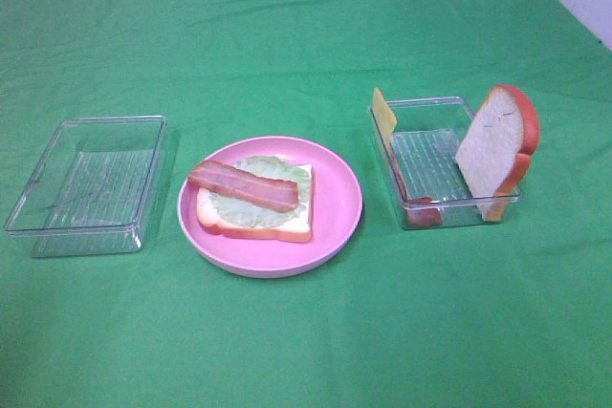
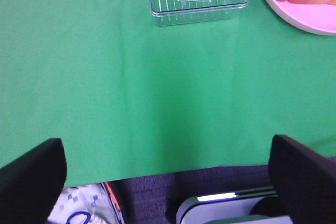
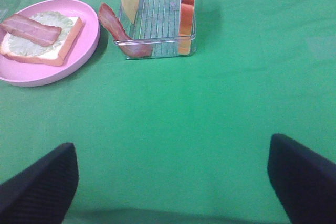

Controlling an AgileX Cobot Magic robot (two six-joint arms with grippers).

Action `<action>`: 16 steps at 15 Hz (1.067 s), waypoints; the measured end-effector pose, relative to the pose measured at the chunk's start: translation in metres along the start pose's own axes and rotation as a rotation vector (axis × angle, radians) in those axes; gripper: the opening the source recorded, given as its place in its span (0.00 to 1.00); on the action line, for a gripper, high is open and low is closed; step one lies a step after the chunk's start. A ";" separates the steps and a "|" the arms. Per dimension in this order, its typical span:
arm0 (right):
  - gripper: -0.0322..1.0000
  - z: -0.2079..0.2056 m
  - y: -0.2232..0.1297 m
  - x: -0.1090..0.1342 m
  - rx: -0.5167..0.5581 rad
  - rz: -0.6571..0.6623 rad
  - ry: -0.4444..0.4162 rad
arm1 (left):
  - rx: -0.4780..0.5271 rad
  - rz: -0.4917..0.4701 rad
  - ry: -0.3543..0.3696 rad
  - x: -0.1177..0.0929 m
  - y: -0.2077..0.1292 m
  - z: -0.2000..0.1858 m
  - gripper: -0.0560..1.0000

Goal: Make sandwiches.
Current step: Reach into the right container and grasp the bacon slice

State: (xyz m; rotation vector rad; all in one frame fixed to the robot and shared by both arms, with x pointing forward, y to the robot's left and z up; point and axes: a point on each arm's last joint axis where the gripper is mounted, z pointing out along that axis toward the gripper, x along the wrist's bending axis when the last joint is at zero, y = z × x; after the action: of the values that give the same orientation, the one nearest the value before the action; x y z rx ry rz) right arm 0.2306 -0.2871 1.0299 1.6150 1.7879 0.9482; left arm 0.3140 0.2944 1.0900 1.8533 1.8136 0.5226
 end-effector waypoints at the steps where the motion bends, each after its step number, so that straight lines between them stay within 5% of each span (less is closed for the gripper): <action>1: 0.93 0.000 0.000 0.000 0.000 0.000 0.000 | -0.061 0.005 0.000 -0.001 -0.020 -0.006 0.98; 5: 0.93 0.000 0.000 0.000 0.000 0.000 0.000 | -0.383 0.035 0.012 -0.002 -0.091 -0.028 0.98; 16: 0.93 0.000 0.000 0.001 -0.001 0.005 0.014 | -0.458 0.033 0.020 0.000 -0.089 -0.021 0.98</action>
State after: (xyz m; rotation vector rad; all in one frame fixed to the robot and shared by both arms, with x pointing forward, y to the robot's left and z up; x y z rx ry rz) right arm 0.2304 -0.2858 1.0301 1.6171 1.7930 0.9650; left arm 0.2292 0.2953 1.0545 1.5662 1.5169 0.8878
